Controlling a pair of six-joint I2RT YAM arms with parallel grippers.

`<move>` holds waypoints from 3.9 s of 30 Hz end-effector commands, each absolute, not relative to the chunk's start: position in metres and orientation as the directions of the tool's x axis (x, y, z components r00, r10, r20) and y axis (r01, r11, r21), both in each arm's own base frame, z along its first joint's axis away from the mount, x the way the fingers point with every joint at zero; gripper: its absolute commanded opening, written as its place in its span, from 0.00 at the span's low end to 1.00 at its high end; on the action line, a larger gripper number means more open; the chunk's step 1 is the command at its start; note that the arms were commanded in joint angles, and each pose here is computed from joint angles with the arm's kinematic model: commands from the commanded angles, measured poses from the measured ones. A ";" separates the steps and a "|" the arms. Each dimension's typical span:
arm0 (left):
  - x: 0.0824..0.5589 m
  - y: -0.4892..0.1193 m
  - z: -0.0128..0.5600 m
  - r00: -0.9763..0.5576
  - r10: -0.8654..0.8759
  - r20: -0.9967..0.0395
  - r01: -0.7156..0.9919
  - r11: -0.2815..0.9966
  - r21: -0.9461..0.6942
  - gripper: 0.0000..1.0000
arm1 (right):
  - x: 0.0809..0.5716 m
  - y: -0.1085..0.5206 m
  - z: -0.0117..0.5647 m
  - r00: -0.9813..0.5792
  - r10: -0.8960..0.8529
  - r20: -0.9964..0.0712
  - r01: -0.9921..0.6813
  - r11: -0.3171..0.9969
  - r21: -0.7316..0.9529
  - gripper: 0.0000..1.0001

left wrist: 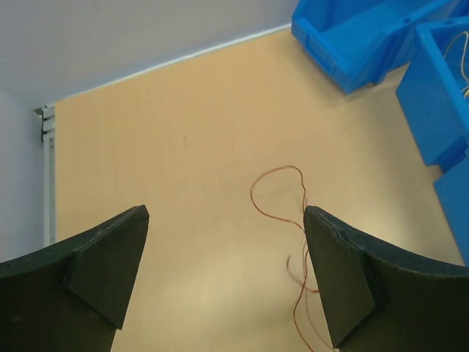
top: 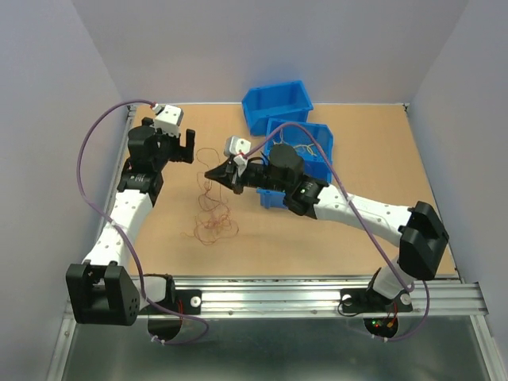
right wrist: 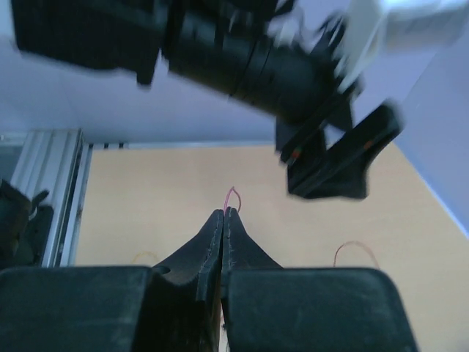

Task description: Untangle the cables

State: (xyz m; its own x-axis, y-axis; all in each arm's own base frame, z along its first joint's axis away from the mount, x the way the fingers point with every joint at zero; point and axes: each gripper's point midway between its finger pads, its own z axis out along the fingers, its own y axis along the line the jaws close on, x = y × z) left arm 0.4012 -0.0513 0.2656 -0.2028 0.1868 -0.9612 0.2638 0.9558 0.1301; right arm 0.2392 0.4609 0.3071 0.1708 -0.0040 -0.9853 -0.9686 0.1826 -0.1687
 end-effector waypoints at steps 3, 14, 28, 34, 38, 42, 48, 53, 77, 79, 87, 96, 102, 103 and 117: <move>0.403 -0.052 0.262 -0.146 0.097 -0.985 0.320 0.946 0.046 0.99 | 0.235 0.434 0.521 0.323 0.347 -0.881 -0.919 0.338 -0.204 0.00; 0.370 -0.042 0.289 0.018 -0.041 -0.999 0.434 0.900 -0.029 0.99 | 0.270 0.419 0.649 0.468 0.496 -0.731 -0.817 0.557 -0.146 0.01; 0.266 -0.110 0.330 0.269 -0.068 -0.961 0.801 0.569 0.184 0.99 | 0.281 0.423 0.633 0.459 0.494 -0.738 -0.807 0.579 -0.114 0.00; 0.234 -0.160 0.329 0.346 -0.081 -0.935 0.882 0.368 0.295 0.98 | 0.274 0.443 0.609 0.389 0.512 -0.766 -0.867 0.485 -0.115 0.00; 0.244 -0.182 0.333 0.350 -0.116 -0.930 0.886 0.362 0.288 0.92 | 0.267 0.446 0.611 0.359 0.551 -0.754 -0.892 0.441 -0.102 0.01; 0.288 -0.182 0.321 0.284 -0.098 -0.954 0.862 0.462 0.209 0.76 | 0.263 0.438 0.623 0.375 0.585 -0.719 -0.889 0.448 -0.098 0.01; 0.340 -0.164 0.285 0.189 -0.032 -0.981 0.764 0.632 0.126 0.47 | 0.245 0.416 0.665 0.389 0.660 -0.643 -0.897 0.430 -0.101 0.01; 0.368 -0.170 0.241 0.076 0.062 -0.995 0.773 0.627 0.098 0.46 | 0.228 0.377 0.717 0.429 0.746 -0.510 -0.885 0.461 -0.070 0.01; 0.469 -0.067 0.157 -0.322 0.127 -0.938 0.374 0.927 -0.003 0.39 | 0.204 0.258 0.790 0.648 0.722 -0.241 -0.731 0.679 0.069 0.01; 0.448 -0.093 0.166 -0.272 0.121 -0.955 0.558 0.828 -0.054 0.40 | 0.205 0.258 0.788 0.644 0.724 -0.245 -0.733 0.677 0.074 0.00; 0.337 -0.165 0.210 0.039 0.146 -0.988 0.917 0.389 0.094 0.73 | 0.210 0.280 0.773 0.594 0.750 -0.292 -0.773 0.633 0.052 0.01; 0.259 -0.216 0.229 0.235 0.096 -0.967 0.962 0.117 0.246 0.78 | 0.211 0.303 0.757 0.518 0.796 -0.313 -0.832 0.553 0.030 0.01; 0.282 -0.237 0.226 0.220 0.143 -0.965 0.947 0.206 0.247 0.80 | 0.208 0.308 0.755 0.476 0.825 -0.305 -0.861 0.508 0.028 0.01; 0.293 -0.235 0.224 0.203 0.159 -0.966 0.936 0.257 0.239 0.80 | 0.207 0.308 0.754 0.471 0.828 -0.304 -0.864 0.503 0.029 0.01; 0.381 -0.185 0.203 0.015 0.251 -0.968 0.745 0.643 0.178 0.00 | 0.196 0.285 0.762 0.500 0.822 -0.273 -0.849 0.527 0.033 0.01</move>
State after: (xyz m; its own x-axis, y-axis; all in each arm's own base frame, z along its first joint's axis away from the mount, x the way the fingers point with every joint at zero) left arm 0.3339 -0.2146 0.1748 0.0139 0.2648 -0.9642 0.8752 0.4631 0.1398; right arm 0.2219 0.3272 0.7388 0.4714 0.8011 -0.3688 -0.8581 0.5132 0.0178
